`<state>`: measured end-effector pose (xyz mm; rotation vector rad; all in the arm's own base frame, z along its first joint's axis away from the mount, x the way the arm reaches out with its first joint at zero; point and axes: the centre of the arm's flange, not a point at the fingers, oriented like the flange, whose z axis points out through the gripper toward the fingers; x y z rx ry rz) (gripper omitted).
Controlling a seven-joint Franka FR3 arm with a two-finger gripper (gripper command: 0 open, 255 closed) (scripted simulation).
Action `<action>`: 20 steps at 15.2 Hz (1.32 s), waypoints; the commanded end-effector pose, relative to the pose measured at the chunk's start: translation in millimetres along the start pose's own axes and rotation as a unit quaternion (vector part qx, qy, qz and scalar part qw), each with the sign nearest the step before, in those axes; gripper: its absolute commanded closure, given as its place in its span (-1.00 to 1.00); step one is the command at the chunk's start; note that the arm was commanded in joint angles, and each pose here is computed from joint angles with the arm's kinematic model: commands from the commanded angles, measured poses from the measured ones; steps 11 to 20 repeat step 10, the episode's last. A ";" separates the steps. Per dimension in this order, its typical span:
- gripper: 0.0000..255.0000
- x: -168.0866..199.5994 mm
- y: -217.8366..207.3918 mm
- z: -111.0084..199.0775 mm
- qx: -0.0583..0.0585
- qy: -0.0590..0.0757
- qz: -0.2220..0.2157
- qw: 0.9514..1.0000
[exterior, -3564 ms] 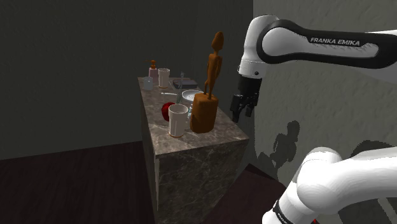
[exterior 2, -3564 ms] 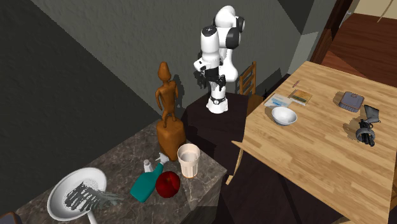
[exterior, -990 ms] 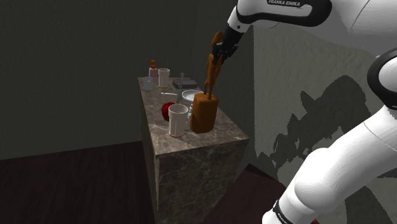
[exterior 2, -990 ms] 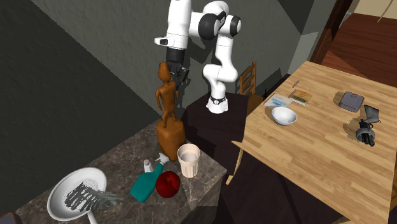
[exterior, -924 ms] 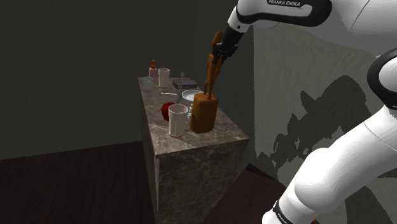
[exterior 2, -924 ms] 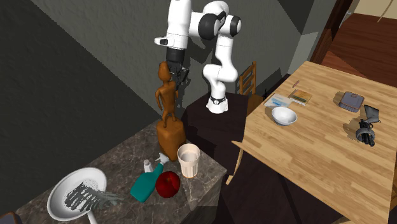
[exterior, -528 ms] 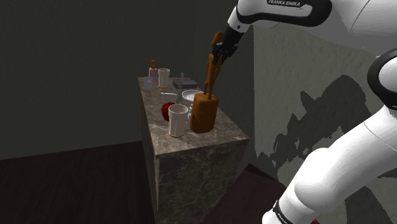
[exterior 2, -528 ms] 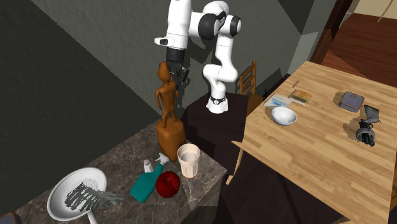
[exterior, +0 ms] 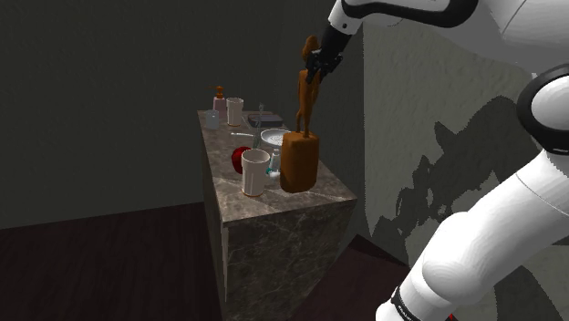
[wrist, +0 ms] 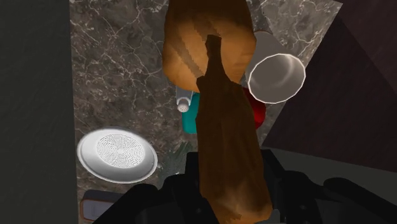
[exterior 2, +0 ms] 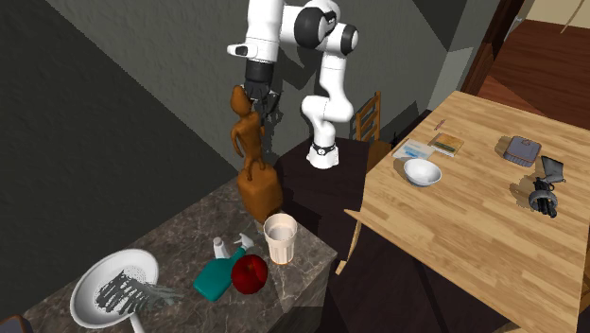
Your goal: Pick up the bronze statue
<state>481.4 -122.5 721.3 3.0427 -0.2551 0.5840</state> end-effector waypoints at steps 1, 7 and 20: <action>1.00 3.3 -0.1 -11.6 0.000 0.003 0.000 1.000; 1.00 15.0 0.0 -41.0 0.000 0.003 0.000 1.000; 1.00 17.2 0.0 -46.7 0.000 0.003 0.000 1.000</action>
